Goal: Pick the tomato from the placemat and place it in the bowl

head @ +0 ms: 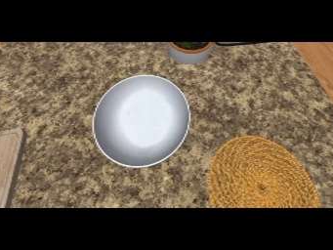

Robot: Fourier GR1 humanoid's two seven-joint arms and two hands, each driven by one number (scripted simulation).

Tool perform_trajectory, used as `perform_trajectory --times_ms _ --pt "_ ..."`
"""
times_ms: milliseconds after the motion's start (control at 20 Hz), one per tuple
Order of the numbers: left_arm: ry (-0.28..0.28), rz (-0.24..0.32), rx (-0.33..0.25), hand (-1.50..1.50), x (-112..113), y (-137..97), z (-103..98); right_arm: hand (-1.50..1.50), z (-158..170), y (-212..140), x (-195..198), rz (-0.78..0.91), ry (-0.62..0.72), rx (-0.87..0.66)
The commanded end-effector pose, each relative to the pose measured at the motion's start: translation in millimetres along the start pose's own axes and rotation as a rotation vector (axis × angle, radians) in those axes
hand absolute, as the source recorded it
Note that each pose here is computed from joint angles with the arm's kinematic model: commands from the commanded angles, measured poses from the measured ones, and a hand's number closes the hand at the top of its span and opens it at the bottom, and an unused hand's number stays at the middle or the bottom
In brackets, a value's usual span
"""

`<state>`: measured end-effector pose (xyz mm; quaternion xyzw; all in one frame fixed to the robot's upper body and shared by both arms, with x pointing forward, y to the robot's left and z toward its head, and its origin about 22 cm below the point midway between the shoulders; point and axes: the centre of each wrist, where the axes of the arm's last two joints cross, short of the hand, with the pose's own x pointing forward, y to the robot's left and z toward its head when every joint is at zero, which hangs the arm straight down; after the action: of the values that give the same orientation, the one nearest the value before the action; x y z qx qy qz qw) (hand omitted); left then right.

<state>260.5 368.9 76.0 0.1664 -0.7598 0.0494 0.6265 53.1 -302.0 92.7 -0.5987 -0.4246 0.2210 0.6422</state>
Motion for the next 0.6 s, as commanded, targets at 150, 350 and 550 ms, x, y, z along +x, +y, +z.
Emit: perform_trajectory --times_ms 150,350,550 --pt "-0.02 0.014 -0.051 0.0 3.5 -13.8 -2.9 1.5 26.2 -47.1 55.9 -0.284 -0.114 -0.11" --pt "-0.028 0.03 -0.079 0.0 9.4 -18.5 -6.9 1.5 29.0 -41.7 74.1 -0.356 -0.1 -0.079" --pt "-0.041 0.037 -0.096 0.0 12.7 -31.0 -12.3 1.5 28.2 -36.4 93.4 -0.406 -0.068 -0.06"
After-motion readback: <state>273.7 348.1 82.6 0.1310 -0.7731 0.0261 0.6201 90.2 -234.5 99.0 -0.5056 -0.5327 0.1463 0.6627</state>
